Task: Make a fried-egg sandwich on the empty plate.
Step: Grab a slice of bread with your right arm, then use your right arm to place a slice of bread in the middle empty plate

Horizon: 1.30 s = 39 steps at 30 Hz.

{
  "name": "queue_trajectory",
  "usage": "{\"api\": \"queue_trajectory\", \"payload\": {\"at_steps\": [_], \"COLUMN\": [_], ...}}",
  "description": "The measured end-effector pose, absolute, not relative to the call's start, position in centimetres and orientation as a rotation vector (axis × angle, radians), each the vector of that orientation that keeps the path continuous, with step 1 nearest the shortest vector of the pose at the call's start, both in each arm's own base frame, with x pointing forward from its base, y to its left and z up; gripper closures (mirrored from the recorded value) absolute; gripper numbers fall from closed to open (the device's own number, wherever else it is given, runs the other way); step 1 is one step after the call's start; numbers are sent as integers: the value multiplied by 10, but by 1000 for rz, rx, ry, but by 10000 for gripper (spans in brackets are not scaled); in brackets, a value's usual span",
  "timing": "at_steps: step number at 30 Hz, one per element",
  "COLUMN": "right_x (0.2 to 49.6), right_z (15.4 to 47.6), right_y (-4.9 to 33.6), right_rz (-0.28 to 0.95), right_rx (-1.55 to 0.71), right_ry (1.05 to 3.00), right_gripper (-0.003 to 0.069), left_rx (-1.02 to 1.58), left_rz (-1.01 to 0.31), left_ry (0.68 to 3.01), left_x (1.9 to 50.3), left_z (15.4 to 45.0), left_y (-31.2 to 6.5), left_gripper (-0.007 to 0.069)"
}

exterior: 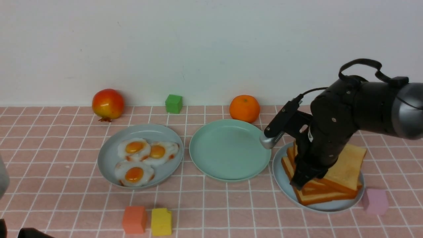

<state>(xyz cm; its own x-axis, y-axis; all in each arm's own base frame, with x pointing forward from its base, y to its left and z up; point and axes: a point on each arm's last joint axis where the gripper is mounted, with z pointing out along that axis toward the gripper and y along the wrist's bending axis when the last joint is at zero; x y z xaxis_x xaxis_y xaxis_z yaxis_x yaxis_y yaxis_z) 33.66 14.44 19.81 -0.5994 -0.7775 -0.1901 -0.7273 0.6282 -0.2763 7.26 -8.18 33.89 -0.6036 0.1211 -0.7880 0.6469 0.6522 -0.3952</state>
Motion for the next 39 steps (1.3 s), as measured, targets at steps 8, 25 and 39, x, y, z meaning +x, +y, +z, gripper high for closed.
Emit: {"api": "queue_trajectory", "payload": {"at_steps": [8, 25, 39], "right_x": [317, 322, 381], "right_z": [238, 273, 186], "right_y": [146, 264, 305], "right_rz": [-215, -152, -322], "right_rx": [-1183, -1454, -1583], "right_ry": [2504, 2128, 2103], "right_gripper": [568, 574, 574], "left_rx": [633, 543, 519], "left_rz": [-875, -757, -733], "left_ry": [2081, 1964, 1944], "left_x": [72, 69, 57], "left_z": [340, 377, 379], "left_y": [-83, -70, -62], "left_gripper": [613, 613, 613]}}
